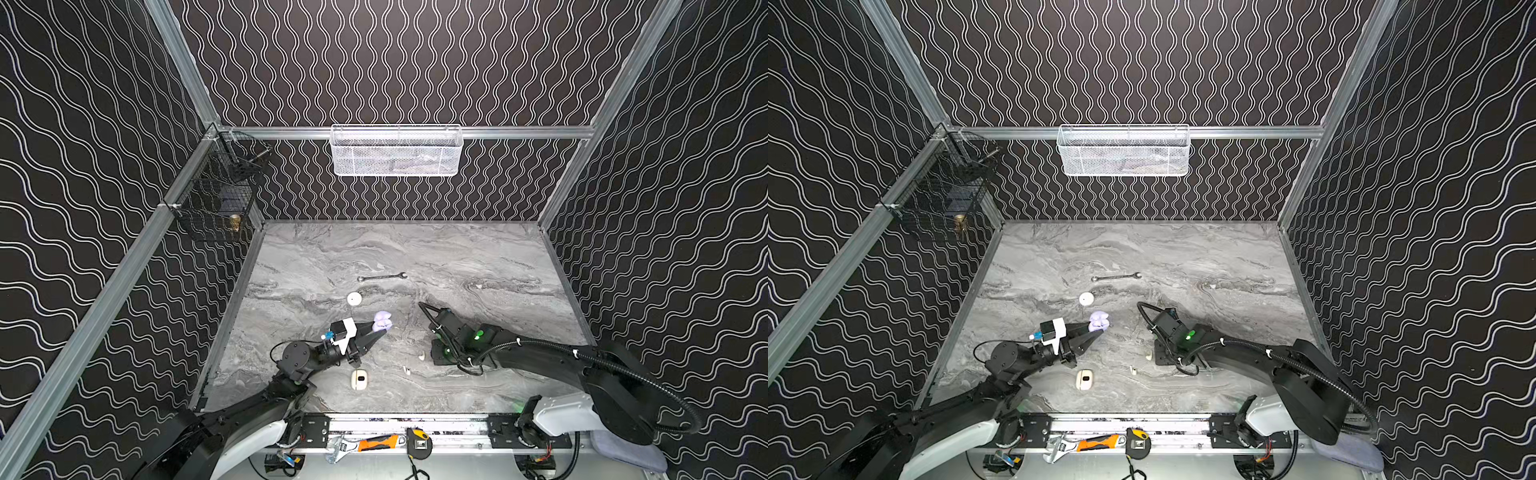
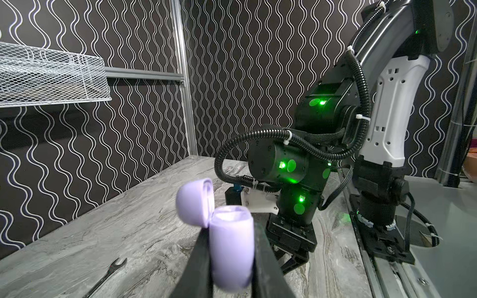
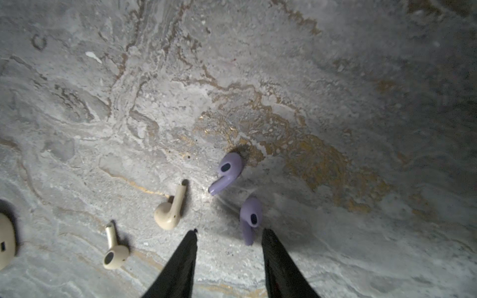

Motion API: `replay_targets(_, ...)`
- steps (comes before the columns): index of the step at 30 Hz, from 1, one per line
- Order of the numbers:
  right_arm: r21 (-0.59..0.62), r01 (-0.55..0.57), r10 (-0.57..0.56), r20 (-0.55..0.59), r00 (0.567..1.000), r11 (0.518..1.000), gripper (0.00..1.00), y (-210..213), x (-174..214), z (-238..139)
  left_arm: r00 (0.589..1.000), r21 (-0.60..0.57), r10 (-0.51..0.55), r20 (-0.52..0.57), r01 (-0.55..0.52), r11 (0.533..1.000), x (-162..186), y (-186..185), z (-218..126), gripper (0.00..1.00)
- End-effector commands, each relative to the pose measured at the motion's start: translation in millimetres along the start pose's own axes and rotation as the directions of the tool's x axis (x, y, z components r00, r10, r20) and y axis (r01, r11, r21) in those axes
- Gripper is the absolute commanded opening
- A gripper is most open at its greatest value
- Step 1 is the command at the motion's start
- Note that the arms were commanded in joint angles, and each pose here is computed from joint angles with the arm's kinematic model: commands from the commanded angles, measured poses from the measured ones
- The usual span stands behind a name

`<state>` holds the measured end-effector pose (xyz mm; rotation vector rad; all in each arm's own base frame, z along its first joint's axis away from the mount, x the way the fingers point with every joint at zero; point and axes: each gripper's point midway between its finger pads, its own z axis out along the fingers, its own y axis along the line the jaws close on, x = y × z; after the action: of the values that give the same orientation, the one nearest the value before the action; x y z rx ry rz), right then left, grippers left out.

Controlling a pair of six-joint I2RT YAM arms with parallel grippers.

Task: Insert the wireless bluetooth earbuds into the charging case
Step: 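Release the case with the right gripper and lower it over the purple earbuds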

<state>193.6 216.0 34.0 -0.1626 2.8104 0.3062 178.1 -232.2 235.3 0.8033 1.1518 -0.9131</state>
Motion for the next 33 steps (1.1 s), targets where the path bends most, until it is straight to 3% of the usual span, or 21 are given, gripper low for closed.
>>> replay_targets(1, 0.041, 0.014, -0.013, -0.033, 0.999, 0.999, 0.45, -8, 6, 0, 0.998, 0.022, 0.046, 0.049, -0.047, 0.999, -14, -4, 0, 0.0)
replay_targets(25, 0.191, 0.065, -0.056, -0.05, 0.997, 0.979, 0.39, -22, -3, 16, 0.997, 0.008, 0.064, 0.043, -0.064, 0.998, -18, -4, -3, 0.0)
replay_targets(33, 0.169, 0.057, -0.049, -0.052, 0.997, 0.984, 0.34, -21, 0, 19, 0.997, 0.01, 0.066, 0.051, -0.067, 0.998, -19, -5, -4, 0.0)
